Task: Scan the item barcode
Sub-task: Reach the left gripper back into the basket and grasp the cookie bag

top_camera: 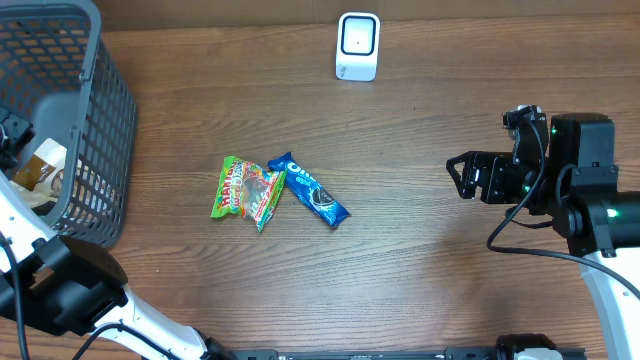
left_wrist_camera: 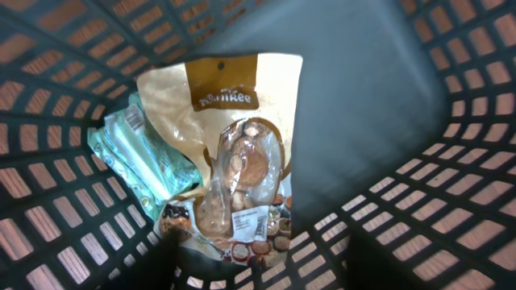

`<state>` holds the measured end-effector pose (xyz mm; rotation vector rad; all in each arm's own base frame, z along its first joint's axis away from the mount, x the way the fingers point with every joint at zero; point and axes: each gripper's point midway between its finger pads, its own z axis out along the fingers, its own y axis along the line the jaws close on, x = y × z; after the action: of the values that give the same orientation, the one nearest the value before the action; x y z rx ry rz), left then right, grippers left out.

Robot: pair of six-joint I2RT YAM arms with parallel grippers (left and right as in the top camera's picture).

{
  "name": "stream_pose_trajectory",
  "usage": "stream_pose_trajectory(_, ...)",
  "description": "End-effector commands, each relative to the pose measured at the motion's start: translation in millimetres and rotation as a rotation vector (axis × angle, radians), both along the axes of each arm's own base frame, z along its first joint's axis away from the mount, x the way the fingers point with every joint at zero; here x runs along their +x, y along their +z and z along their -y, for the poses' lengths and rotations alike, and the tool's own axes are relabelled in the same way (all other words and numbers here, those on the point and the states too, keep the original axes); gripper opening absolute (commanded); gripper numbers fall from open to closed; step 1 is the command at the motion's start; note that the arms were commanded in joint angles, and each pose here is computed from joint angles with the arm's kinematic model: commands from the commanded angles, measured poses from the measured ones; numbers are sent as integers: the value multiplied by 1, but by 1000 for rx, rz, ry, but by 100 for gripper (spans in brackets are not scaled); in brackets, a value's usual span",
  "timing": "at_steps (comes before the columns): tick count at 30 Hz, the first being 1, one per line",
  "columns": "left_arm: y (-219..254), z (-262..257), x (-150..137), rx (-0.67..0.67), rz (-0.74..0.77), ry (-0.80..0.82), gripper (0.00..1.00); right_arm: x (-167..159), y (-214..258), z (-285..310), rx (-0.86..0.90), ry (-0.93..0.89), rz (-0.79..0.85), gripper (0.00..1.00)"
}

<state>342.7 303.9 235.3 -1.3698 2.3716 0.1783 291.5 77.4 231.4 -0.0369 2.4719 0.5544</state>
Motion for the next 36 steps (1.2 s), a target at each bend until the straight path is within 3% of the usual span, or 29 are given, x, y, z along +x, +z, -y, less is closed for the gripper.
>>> stream_pose_trajectory(1, -33, -3, -5, -14, -82, 8, 81, 4, 15, -1, 4, 2, 43, 91)
stream_pose_trajectory(4, -64, -8, -2, -24, -118, -8, 89, 4, 15, -1, 4, 2, 43, 91)
stream_pose_trajectory(14, -173, -8, 2, -130, -230, -17, 99, 3, 15, -1, 4, 2, 42, 91)
stream_pose_trajectory(20, -211, -8, 2, -171, -278, -18, 98, 2, 14, -1, 4, 2, 36, 91)
stream_pose_trajectory(22, -218, -8, 1, -178, -289, -18, 87, 2, 14, -1, 4, 2, 33, 91)
stream_pose_trajectory(27, -217, -9, 3, -173, -285, -18, 32, 2, 13, -1, 4, 2, 31, 91)
stream_pose_trajectory(31, -208, -11, 5, -170, -280, -17, 5, 2, 13, -1, 4, 2, 32, 91)
stream_pose_trajectory(36, -169, -17, 17, -160, -235, -23, 4, 2, 14, -1, 4, 2, 33, 92)
